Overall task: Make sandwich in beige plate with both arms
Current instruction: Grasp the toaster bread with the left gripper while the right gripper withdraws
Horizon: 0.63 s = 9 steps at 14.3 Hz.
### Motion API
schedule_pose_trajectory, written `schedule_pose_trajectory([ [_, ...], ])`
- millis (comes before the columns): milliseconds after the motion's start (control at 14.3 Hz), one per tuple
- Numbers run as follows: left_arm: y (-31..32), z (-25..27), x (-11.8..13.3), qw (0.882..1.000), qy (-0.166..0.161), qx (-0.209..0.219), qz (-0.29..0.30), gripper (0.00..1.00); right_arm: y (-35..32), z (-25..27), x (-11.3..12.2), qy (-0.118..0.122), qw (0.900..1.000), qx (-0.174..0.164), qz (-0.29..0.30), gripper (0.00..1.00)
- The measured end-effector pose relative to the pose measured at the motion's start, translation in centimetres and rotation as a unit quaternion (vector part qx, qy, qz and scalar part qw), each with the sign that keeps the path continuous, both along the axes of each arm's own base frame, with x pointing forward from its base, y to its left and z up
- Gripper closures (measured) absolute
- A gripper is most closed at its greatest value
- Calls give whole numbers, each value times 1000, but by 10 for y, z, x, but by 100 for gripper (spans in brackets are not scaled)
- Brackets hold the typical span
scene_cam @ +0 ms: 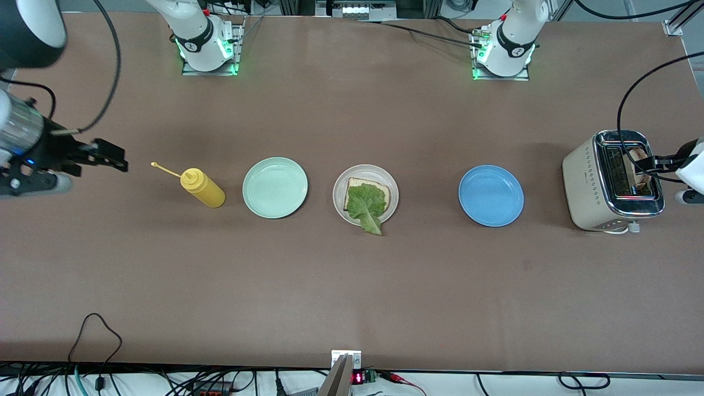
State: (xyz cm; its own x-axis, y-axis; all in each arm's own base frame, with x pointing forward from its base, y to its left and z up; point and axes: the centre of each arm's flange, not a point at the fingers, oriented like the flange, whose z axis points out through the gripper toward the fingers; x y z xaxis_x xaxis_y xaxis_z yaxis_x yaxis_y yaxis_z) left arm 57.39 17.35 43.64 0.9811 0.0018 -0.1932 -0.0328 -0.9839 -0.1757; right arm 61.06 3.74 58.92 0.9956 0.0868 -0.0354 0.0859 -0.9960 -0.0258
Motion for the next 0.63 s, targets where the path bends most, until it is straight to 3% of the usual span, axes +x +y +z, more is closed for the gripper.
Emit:
schedule_pose_trajectory([
  [140,15,-21,-9,1000,1,-6,-7,8,-8,21,-15,-10,1000,-2,-14,0],
  [631,41,-69,-38,1000,13,-19,-5,12,-12,49,-55,-23,999,-9,-44,0],
])
